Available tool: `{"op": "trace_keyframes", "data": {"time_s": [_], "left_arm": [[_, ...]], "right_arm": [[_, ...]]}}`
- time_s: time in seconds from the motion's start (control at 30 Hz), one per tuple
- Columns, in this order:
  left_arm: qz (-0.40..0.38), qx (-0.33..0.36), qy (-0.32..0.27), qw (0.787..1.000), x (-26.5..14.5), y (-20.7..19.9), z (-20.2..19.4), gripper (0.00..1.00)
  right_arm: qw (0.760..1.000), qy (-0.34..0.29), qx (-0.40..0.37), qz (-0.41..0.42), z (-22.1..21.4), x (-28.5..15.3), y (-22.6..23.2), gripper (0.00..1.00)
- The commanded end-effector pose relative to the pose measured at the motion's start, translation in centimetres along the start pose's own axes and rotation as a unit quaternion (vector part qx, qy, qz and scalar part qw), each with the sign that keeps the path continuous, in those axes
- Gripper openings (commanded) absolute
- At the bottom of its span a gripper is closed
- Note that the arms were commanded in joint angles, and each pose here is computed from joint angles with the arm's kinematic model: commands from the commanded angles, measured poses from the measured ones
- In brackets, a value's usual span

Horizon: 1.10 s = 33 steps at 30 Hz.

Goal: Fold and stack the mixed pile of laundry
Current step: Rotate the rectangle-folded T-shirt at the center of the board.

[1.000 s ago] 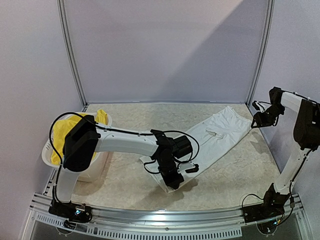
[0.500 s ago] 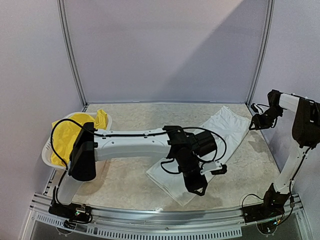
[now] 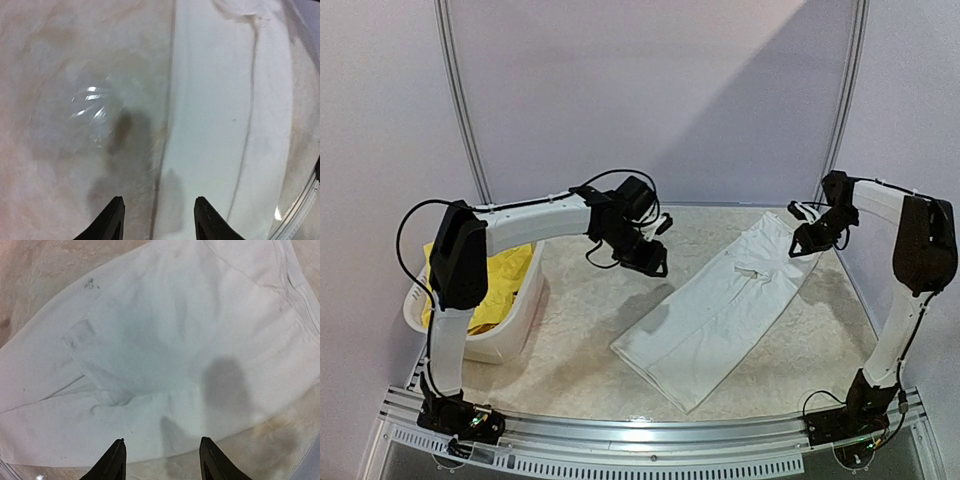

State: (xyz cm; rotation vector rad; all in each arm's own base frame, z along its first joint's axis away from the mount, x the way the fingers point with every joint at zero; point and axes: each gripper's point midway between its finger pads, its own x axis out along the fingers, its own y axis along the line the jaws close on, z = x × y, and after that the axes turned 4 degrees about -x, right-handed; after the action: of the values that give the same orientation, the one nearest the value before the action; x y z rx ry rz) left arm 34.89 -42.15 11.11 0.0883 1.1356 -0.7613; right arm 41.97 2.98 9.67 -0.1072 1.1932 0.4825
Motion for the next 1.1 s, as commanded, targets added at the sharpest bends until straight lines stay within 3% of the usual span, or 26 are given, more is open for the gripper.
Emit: {"op": "trace_keyframes", "data": {"time_s": [0.0,0.27,0.47,0.63,0.8,1.07], "left_arm": [[0.013,-0.059,0.002,0.998,-0.1,1.8,-2.0,0.48],[0.012,-0.091,0.049,0.995,1.4,4.0,-7.6,0.47],[-0.001,-0.102,0.044,0.994,0.1,3.6,-8.8,0.46],[0.004,-0.098,0.026,0.995,-2.3,3.4,-8.8,0.46],[0.011,-0.099,0.008,0.995,-4.6,3.3,-8.8,0.46],[0.020,-0.096,-0.005,0.995,-6.9,2.8,-10.0,0.46]], "right_arm": [[0.999,0.021,-0.040,-0.020,2.2,2.7,1.4,0.50],[0.992,0.052,-0.091,-0.071,5.6,6.6,1.3,0.52],[0.983,0.099,-0.122,-0.091,5.3,10.4,0.7,0.55],[0.965,0.157,-0.201,-0.057,2.9,14.0,4.0,0.55],[0.940,0.171,-0.295,-0.024,2.5,16.0,8.6,0.54],[0.906,0.137,-0.399,-0.017,7.2,17.9,14.7,0.54]]}}
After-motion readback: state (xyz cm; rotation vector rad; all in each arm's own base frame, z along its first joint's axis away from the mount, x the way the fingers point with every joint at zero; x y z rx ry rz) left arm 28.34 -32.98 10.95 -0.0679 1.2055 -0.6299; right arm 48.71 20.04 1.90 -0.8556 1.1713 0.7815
